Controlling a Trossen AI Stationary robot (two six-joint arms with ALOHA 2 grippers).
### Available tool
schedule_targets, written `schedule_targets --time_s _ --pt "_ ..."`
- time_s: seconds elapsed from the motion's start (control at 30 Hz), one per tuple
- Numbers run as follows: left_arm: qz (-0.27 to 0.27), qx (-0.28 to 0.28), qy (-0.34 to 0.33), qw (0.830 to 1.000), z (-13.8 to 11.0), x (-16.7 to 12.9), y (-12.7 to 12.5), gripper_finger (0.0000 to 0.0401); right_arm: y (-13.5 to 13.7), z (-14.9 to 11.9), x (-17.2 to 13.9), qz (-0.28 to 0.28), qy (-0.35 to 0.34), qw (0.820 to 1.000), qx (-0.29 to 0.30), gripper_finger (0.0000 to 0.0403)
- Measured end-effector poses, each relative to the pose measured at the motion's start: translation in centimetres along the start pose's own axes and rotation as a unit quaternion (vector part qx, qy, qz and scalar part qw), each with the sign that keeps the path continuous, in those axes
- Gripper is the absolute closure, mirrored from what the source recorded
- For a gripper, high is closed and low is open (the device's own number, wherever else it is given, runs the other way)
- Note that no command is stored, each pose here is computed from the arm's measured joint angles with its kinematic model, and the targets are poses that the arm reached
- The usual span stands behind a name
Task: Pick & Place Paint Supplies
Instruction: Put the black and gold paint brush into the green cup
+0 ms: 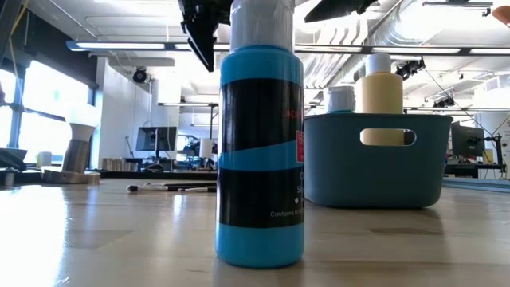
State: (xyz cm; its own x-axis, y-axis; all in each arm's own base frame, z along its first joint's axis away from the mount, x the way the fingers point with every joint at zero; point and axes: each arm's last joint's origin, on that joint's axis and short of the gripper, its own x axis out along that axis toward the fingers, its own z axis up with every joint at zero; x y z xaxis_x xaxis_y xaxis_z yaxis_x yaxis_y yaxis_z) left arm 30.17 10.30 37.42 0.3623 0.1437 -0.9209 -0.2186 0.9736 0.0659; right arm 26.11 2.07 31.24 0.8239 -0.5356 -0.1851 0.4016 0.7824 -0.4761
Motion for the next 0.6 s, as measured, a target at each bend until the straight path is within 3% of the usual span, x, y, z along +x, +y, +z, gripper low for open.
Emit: schedule_targets --time_s 0.23,0.43,0.6 --pt "0.000 0.000 0.002 1.000 0.0 0.1 0.0 0.0238 0.9 -0.1 -2.9 0.154 0.012 0.980 0.123 0.0400" --pt "0.000 0.000 0.003 1.000 -0.1 0.1 0.0 0.0238 2.7 -0.5 -4.9 0.287 0.049 0.945 0.152 0.0400" --pt "0.000 0.000 0.003 1.000 -0.1 0.1 0.0 0.0238 4.7 -0.9 -6.0 0.336 0.075 0.930 0.127 0.0400"
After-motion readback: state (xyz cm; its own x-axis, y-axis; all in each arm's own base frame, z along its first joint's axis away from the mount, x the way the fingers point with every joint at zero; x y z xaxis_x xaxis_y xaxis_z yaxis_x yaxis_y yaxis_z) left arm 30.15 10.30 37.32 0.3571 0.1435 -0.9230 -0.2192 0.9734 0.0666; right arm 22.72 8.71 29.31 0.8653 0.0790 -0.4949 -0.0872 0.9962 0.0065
